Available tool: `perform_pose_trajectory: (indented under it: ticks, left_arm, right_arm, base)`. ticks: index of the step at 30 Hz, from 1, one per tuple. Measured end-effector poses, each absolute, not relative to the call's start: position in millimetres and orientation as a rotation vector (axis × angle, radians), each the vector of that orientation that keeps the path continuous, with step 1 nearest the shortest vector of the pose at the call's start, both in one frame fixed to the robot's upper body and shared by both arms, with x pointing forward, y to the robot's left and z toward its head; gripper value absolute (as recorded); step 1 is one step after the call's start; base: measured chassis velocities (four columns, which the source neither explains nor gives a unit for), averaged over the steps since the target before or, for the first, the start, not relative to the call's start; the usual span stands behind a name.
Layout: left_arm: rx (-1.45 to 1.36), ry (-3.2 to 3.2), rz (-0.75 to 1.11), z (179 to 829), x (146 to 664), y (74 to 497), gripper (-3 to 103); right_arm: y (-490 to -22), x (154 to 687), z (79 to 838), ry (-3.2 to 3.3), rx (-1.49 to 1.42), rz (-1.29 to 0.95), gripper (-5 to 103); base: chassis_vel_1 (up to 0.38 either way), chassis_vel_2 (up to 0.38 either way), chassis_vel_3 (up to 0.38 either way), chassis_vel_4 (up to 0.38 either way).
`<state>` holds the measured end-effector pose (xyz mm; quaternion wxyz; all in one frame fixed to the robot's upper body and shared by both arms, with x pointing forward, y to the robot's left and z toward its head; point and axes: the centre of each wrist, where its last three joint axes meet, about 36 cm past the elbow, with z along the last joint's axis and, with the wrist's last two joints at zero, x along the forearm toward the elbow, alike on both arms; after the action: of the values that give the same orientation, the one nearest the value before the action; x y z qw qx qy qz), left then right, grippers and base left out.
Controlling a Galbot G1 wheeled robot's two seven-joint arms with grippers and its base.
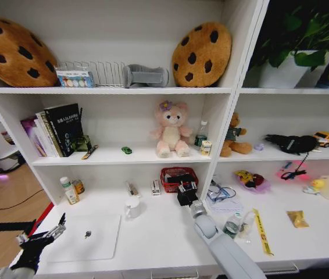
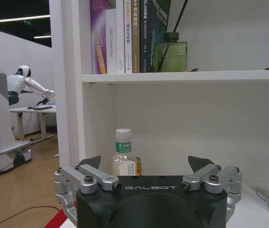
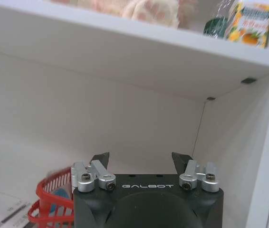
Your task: Organize the objects on the table.
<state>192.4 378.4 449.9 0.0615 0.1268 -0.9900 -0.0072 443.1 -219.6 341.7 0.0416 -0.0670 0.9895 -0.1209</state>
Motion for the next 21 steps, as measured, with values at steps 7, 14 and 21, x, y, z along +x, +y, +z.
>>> perform_pose_trajectory:
  ticks: [7, 14, 21]
  left_arm:
    - [0.383, -2.994, -0.022, 449.9, 192.4, 378.4, 100]
    - [0.383, -2.994, -0.022, 449.9, 192.4, 378.4, 100]
    - [0.384, -2.994, -0.022, 449.9, 192.4, 378.4, 100]
  right_arm:
    - [-226.4, 370.1, 370.3, 3.088, -0.326, -0.288, 96]
    - [-230.6, 300.6, 400.2, 3.085, -0.317, -0.270, 100]
    - [-247.6, 242.0, 424.8, 3.058, -0.053, -0.277, 100]
  base:
    - [0.000, 0.000, 0.000, 0.000]
    - [0.000, 0.000, 0.000, 0.000]
    - [0.000, 0.000, 0.000, 0.000]
